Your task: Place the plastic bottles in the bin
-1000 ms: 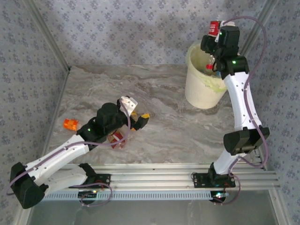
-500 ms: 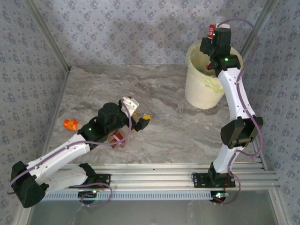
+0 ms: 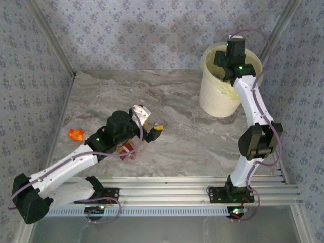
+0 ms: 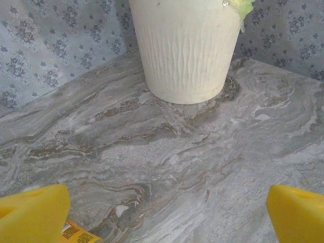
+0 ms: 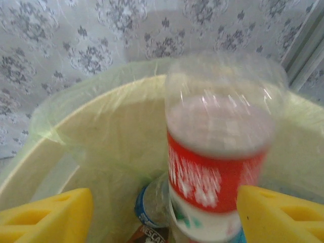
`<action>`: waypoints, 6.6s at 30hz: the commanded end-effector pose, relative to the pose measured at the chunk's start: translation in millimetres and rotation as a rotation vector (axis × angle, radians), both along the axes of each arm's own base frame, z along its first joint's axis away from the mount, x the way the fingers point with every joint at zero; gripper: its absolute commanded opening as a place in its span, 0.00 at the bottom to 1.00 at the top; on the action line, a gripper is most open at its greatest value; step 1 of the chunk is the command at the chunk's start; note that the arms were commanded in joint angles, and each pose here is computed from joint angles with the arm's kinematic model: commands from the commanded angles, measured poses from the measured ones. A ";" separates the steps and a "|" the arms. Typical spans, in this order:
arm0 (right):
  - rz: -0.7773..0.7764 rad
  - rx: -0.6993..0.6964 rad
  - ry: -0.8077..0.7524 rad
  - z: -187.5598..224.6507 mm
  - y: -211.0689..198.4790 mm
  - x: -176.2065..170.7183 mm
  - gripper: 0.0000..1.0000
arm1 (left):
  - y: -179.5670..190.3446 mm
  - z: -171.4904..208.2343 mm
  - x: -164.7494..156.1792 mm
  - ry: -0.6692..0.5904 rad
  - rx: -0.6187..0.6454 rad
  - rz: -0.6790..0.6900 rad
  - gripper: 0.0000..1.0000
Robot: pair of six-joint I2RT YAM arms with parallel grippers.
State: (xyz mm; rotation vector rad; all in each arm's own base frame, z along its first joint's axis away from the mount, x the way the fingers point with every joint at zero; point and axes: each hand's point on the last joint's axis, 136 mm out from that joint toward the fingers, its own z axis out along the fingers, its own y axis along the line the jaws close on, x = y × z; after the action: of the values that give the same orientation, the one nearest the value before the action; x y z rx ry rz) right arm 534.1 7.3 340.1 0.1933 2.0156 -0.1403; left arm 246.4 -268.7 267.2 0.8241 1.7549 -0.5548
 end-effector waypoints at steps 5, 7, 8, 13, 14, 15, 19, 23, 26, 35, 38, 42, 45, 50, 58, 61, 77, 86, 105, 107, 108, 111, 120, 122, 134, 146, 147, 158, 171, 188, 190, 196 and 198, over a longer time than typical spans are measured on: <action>0.005 0.017 -0.023 5.9 -6.0 -7.9 0.78 | -1.7 20.5 -0.5 -0.021 -0.037 -0.013 1.00; 0.009 0.020 -0.030 11.4 -5.5 -9.8 0.79 | -1.6 19.8 -0.4 -0.019 -0.035 -0.012 1.00; 0.012 0.021 -0.033 14.1 -4.5 -11.6 0.79 | -1.3 20.2 -0.2 -0.021 -0.035 -0.010 1.00; 0.032 0.031 -0.056 31.7 -2.2 -28.7 0.81 | -0.5 21.2 0.1 -0.021 -0.036 -0.006 1.00; 0.038 0.033 -0.060 35.2 -1.5 -34.9 0.82 | -0.6 21.5 0.2 -0.022 -0.037 -0.005 1.00; 0.039 0.034 -0.065 38.4 -1.7 -41.9 0.83 | -0.3 21.5 0.4 -0.021 -0.036 -0.004 1.00; 0.069 0.074 -0.086 45.7 3.2 -76.5 0.85 | -1.8 17.7 1.5 -0.010 -0.033 -0.003 1.00; 0.108 0.126 -0.110 45.5 14.4 -118.4 0.87 | -6.7 10.9 2.7 0.016 -0.026 -0.014 1.00; 0.146 0.167 -0.109 39.7 26.4 -150.5 0.88 | -5.6 5.8 7.0 0.030 -0.013 0.010 1.00; 0.329 0.329 0.010 -6.2 73.7 -236.2 0.95 | 22.8 -14.3 26.1 0.285 0.035 0.320 1.00; 0.435 0.411 0.067 -26.7 97.2 -256.8 0.99 | 43.1 -31.9 25.7 0.405 0.102 0.458 1.00; 0.543 0.542 0.132 -57.8 127.0 -275.4 1.00 | 59.6 -47.5 27.8 0.523 0.108 0.580 1.00; 0.628 0.622 0.170 -80.7 148.8 -282.0 1.00 | 71.7 -62.8 32.7 0.634 0.094 0.660 1.00; 0.685 0.618 0.254 -115.7 169.1 -296.1 1.00 | 83.9 -79.3 49.9 0.710 0.104 0.741 1.00; 0.727 0.620 0.345 -152.9 189.2 -314.1 1.00 | 88.0 -124.5 94.7 0.894 0.090 0.771 1.00; 0.731 0.608 0.363 -159.0 193.4 -317.6 1.00 | 89.1 -135.6 112.4 0.888 0.106 0.778 0.99; 0.752 0.558 0.431 -176.0 218.8 -317.0 1.00 | 77.2 -191.0 162.2 0.969 0.166 0.715 0.86; 0.748 0.531 0.444 -179.8 226.7 -313.7 1.00 | 77.7 -199.1 167.7 0.975 0.164 0.706 0.76; 0.745 0.516 0.451 -184.1 232.9 -313.0 1.00 | 77.5 -205.6 172.4 1.009 0.121 0.702 0.69; 0.743 0.515 0.450 -183.8 232.7 -312.8 1.00 | 77.5 -206.7 172.4 1.010 0.123 0.702 0.69; 0.743 0.515 0.449 -183.7 232.9 -312.8 1.00 | 77.6 -207.5 172.1 1.012 0.124 0.702 0.69; 0.739 0.511 0.453 -185.7 232.3 -312.9 1.00 | 77.4 -209.7 172.4 1.015 0.127 0.703 0.69; 0.726 0.508 0.454 -187.9 230.9 -311.3 1.00 | 73.2 -201.1 174.6 1.009 0.098 0.688 0.58; 0.718 0.523 0.453 -185.5 231.3 -309.8 1.00 | 69.7 -193.5 175.2 1.008 0.073 0.675 0.59; 0.772 0.723 0.454 -156.7 260.3 -289.8 1.00 | 31.5 -129.1 159.9 1.013 -0.147 0.545 0.60; 0.746 0.741 0.461 -161.5 297.3 -261.9 1.00 | -3.4 -100.0 126.6 1.000 -0.211 0.492 0.61; 0.748 0.737 0.459 -161.8 299.8 -261.4 1.00 | -5.6 -99.3 124.7 1.006 -0.218 0.489 0.61; 0.682 0.715 0.437 -172.8 304.7 -248.0 0.94 | -27.9 -84.9 110.2 1.039 -0.289 0.435 0.61; 0.678 0.710 0.425 -173.3 304.9 -245.2 0.75 | -44.5 -87.9 101.9 1.065 -0.286 0.399 0.61; 0.621 0.654 0.402 -168.1 269.5 -252.6 0.61 | -56.4 -51.2 106.0 1.032 -0.349 0.331 0.98; 0.614 0.652 0.394 -165.3 261.8 -254.7 0.61 | -59.1 -38.5 107.5 1.025 -0.367 0.310 1.00; 0.569 0.611 0.385 -161.4 228.6 -265.6 0.61 | -63.4 2.6 106.5 0.936 -0.393 0.204 1.00; 0.556 0.592 0.380 -159.5 215.8 -269.1 0.61 | -65.6 16.1 104.0 0.889 -0.394 0.146 1.00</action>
State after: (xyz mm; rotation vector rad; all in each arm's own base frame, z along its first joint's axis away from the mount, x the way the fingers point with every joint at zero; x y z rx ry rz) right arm 271.8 244.2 185.9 -0.0312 2.3371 0.9190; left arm 355.5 -330.2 236.4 -0.0027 2.4845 -1.1711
